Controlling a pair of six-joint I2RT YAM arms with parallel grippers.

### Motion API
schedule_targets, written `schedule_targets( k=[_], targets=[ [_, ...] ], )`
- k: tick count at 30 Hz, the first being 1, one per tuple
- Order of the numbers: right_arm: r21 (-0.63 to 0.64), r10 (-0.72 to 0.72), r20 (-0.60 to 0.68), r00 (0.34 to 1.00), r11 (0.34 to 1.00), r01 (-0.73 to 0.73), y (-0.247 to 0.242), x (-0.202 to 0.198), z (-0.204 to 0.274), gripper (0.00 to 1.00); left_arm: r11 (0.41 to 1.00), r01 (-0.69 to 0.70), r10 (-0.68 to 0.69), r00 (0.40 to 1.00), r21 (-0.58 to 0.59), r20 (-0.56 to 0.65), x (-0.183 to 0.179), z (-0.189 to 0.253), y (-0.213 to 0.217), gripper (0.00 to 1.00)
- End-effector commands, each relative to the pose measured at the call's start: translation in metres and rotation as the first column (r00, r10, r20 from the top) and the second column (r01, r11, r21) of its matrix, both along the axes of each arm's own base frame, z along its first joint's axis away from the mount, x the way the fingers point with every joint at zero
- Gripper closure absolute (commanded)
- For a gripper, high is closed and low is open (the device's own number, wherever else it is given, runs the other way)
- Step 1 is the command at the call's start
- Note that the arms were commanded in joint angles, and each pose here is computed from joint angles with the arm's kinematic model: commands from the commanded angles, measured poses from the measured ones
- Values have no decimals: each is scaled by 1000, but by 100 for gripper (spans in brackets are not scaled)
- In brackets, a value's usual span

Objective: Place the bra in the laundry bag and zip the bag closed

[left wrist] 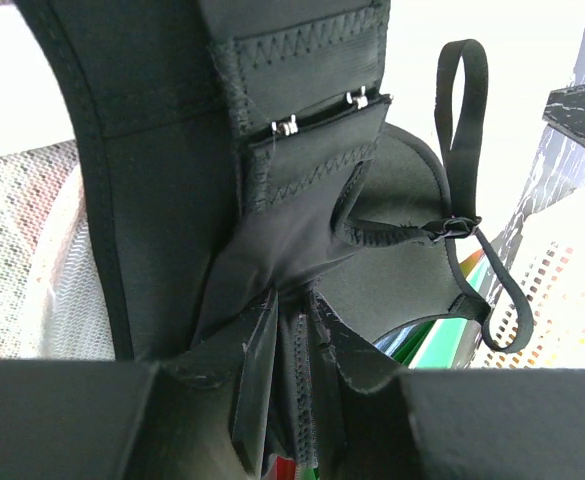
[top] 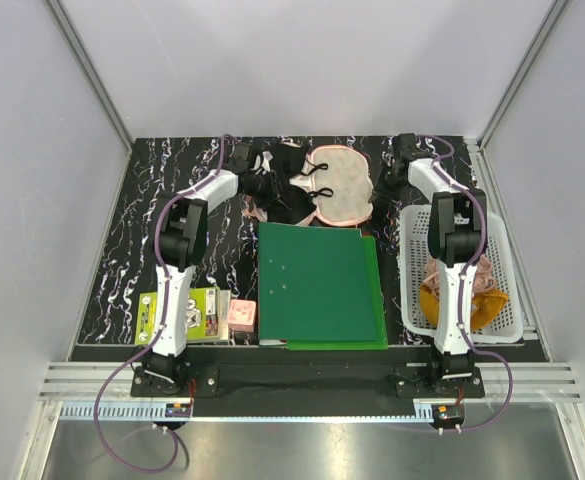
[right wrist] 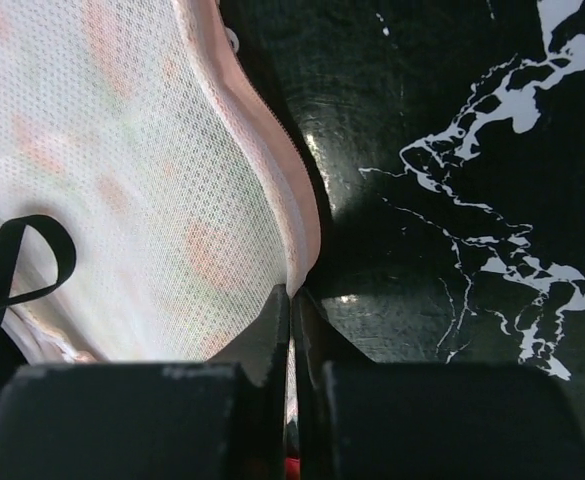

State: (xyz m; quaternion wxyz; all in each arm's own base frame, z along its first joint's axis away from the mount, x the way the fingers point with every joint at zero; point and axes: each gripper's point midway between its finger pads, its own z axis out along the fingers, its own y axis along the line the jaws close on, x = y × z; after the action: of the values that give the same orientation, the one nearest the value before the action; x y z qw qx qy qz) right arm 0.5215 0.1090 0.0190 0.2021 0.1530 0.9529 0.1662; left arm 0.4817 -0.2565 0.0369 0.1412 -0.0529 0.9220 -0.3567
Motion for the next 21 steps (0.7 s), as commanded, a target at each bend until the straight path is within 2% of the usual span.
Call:
schedule_targets(
  k=[1,4,9,17,21],
  targets=[
    [38,40,193,980,998,-48,17,19,75,100,999,-16,14,998,33,55,8,13,9,75],
    [56,69,253,965,995,-86,35,12,112,100,999,-16,14,998,31,68,10,18,9,75],
    [106,158,334,929,973,-204,94,-9,162,100,999,-18,16,997,29,78,14,20,8,75],
    [190,278,394,876,908,-374,192,-34,197,100,999,-26,22,995,44,99,19,22,10,75],
    [270,269,400,876,879,-393,230,-21,198,100,998,-34,27,994,58,108,20,23,12,76]
  ],
)
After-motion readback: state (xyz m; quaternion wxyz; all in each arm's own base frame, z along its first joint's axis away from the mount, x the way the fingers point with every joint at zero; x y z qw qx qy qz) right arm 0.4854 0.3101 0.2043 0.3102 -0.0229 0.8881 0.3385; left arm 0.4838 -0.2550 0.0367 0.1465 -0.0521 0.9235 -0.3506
